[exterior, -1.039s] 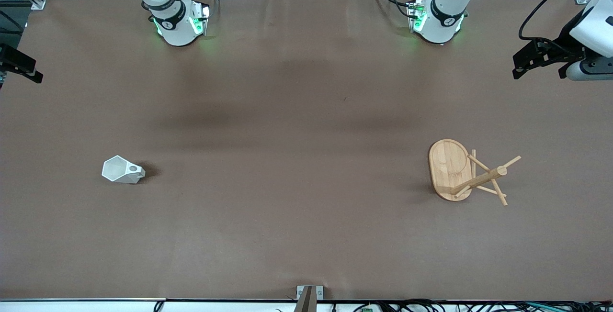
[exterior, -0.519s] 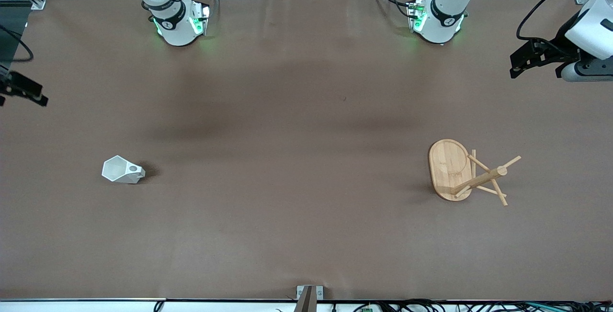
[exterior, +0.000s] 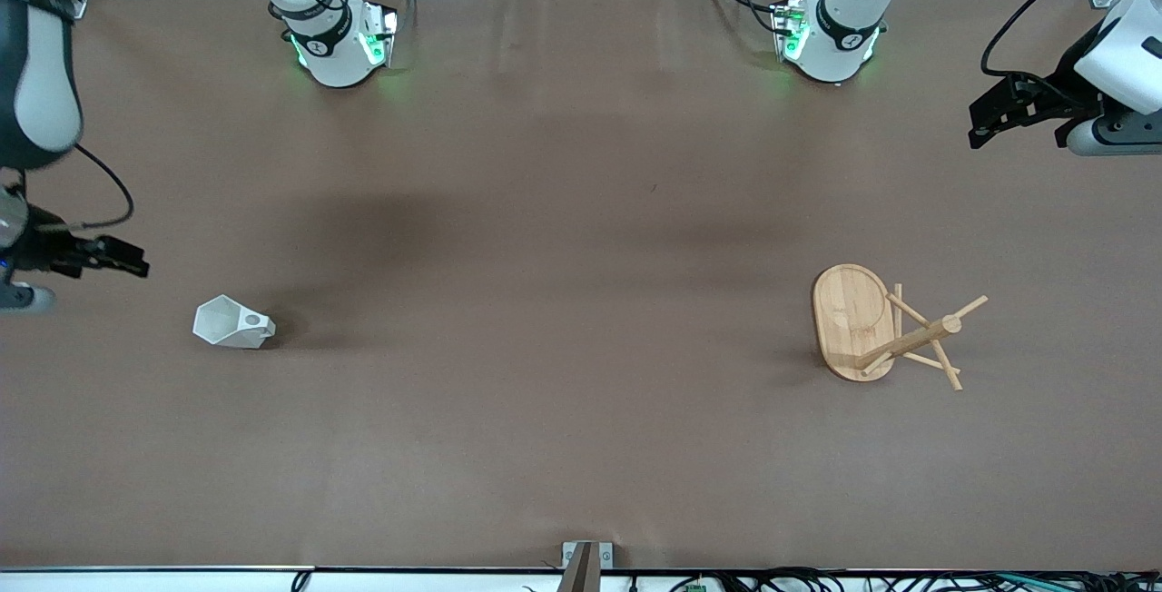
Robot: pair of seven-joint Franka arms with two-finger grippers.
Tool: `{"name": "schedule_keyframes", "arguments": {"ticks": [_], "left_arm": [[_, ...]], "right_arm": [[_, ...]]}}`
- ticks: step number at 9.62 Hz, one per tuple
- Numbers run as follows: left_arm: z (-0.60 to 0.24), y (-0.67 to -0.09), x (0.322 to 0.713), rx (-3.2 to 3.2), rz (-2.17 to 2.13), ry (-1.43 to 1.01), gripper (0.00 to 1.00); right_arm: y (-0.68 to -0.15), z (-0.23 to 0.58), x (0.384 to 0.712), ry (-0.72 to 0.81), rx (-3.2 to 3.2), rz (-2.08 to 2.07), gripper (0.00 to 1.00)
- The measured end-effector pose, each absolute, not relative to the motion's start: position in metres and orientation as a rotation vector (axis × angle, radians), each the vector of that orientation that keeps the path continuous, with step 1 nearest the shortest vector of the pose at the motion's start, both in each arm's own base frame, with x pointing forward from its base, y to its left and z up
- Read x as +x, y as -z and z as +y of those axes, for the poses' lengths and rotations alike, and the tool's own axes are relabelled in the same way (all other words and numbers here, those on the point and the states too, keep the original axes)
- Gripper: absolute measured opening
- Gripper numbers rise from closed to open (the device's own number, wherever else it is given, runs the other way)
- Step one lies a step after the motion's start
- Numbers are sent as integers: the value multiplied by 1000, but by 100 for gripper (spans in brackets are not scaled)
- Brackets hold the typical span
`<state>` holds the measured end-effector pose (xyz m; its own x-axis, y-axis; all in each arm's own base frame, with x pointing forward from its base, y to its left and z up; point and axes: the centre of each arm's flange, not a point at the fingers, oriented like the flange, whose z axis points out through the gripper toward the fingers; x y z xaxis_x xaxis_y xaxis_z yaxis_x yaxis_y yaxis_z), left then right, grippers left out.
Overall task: Hang cup on rack
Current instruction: 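Reach the right gripper down to the white cup and grasp it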
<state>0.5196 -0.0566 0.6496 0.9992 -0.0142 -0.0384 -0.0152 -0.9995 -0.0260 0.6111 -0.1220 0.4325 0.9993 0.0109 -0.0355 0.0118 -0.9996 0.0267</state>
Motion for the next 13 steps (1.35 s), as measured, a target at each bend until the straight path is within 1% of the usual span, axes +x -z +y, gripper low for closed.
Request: {"name": "schedule_keyframes", "arguments": {"ticks": [3,5,7,9,10,11,13], "left_arm": [[-54,-649,519,-3114,15,-76,100],[-54,-647,519,-3113,15,-85,100],[-53,-645,521,-3114,14,-94,100],[-53,-642,522,-3114,14,-101,100],[-53,-641,523,-3114,14,-105,100],[-53,-639,524,-3114,14,-111,100],[-53,-638,525,-3114,15,-114,100]], "right_arm": [[-361,-141,624,98,3156,33,93],[-317,-150,623,45,3162,32,93],[-284,-148,615,21,3155,36,88],[-265,-146,612,50,3159,38,81],[-258,-145,610,68,3164,36,73],[-252,-143,609,81,3174,28,69],[-246,-139,609,87,3188,42,37]]}}
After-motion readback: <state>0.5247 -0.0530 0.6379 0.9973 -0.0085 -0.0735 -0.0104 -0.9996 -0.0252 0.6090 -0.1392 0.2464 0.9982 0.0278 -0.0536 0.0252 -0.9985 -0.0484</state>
